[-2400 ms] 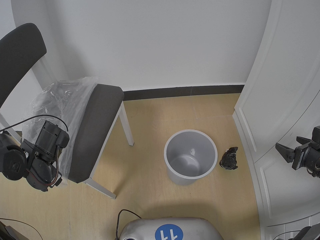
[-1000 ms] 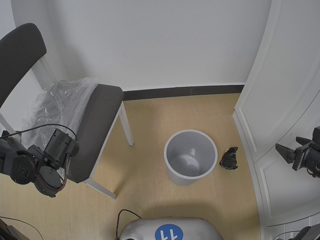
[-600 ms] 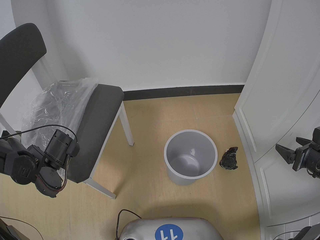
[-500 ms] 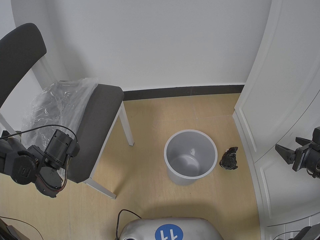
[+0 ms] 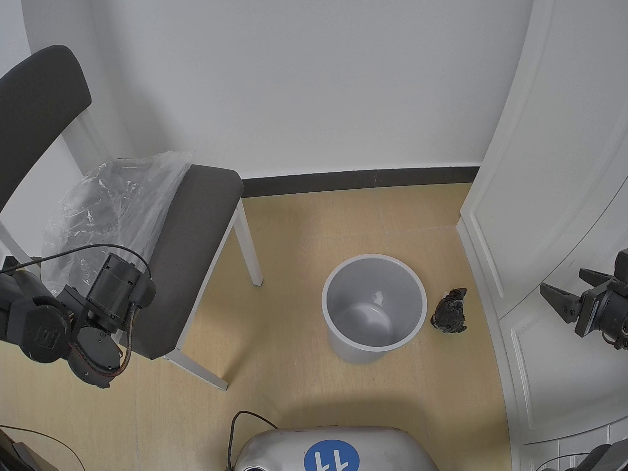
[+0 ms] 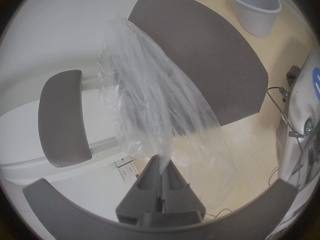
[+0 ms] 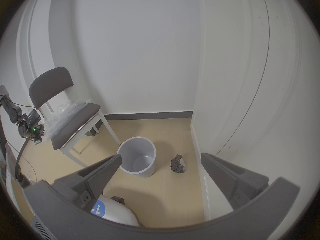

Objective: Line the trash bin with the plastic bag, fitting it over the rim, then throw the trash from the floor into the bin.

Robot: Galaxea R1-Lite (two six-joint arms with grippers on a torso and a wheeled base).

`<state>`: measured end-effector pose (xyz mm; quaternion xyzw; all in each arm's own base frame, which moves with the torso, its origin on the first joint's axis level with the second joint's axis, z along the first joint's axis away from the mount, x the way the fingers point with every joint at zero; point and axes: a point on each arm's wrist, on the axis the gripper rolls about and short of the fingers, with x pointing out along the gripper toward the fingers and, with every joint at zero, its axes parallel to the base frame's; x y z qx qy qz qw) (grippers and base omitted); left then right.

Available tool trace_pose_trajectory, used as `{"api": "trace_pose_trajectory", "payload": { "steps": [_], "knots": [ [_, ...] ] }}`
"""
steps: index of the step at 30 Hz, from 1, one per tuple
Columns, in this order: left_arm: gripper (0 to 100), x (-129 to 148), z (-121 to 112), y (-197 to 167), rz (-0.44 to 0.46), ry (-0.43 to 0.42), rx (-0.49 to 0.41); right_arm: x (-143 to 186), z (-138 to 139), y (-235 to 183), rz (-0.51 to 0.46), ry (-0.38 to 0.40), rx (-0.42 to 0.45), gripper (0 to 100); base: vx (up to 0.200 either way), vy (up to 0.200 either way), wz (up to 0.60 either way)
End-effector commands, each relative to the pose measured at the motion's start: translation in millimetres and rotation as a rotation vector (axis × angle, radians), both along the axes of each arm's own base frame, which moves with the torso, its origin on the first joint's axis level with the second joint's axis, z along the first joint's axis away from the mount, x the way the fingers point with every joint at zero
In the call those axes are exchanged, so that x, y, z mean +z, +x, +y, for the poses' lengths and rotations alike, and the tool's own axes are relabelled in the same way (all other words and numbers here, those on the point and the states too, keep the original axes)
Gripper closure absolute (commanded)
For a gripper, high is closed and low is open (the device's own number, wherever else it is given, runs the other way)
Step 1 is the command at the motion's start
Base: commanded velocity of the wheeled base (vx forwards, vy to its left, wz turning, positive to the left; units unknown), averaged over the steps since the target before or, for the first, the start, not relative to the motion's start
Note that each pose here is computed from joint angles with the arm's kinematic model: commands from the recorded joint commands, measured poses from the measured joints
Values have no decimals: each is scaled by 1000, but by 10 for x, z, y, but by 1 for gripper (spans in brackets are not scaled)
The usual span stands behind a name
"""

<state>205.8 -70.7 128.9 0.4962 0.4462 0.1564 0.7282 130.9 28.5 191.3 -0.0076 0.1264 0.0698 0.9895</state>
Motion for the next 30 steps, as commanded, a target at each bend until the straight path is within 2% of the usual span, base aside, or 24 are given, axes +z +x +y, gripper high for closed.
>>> {"api": "trace_pose_trajectory", "payload": {
  "steps": [1, 5, 10, 11, 12, 15, 18, 19, 20, 21, 22, 23, 25, 27, 28, 29, 30],
  "knots": [
    [100, 54, 3, -21, -28, -12, -2, -2, 0, -3, 0, 0, 2, 0, 0, 0, 0],
    [100, 174, -12, -91, -107, -50, -23, 3, 4, 4, -3, 0, 5, 0, 0, 0, 0],
    [100, 508, -120, -224, -306, -155, -103, -2, 8, 20, -2, 0, 7, 0, 0, 0, 0],
    [100, 517, -123, -225, -312, -157, -104, -2, 8, 20, -2, 0, 7, 0, 0, 0, 0],
    [100, 628, -117, -272, -376, -184, -122, -6, 9, 26, 1, 1, 6, 0, 0, 0, 0],
    [100, 811, -74, -351, -480, -211, -149, -17, 12, 36, 11, 0, 6, 0, 0, 0, 0],
    [100, 916, -55, -399, -560, -250, -178, -34, 25, 64, 24, -3, 12, 0, 0, 0, 0],
    [100, 916, -55, -399, -560, -250, -178, -34, 25, 64, 24, -3, 12, 0, 0, 0, 0],
    [100, 1010, -47, -443, -626, -314, -248, -57, 39, 87, 38, -5, 16, 0, 0, 0, 0],
    [100, 1010, -47, -443, -626, -314, -248, -57, 40, 87, 38, -4, 18, 0, 0, 0, 0],
    [100, 1087, -49, -486, -671, -368, -326, -62, 41, 103, 43, -3, 14, 0, 0, 0, 0],
    [100, 1095, -52, -489, -675, -371, -333, -64, 42, 105, 44, -3, 14, 0, 0, 0, 0],
    [100, 1170, -70, -569, -702, -401, -438, -55, 29, 111, 41, -1, 4, 0, 0, 0, 0],
    [100, 1188, -81, -594, -699, -407, -485, -53, 30, 115, 42, -1, 6, 0, 0, 0, 0],
    [100, 1204, -103, -618, -691, -438, -558, -60, 35, 115, 45, -1, 9, 0, 0, 0, 0],
    [100, 1208, -107, -619, -691, -442, -565, -60, 35, 115, 45, -1, 9, 0, 0, 0, 0],
    [100, 1244, -132, -635, -695, -480, -636, -79, 50, 120, 55, -4, 18, 0, 0, 0, 0]
  ]
}}
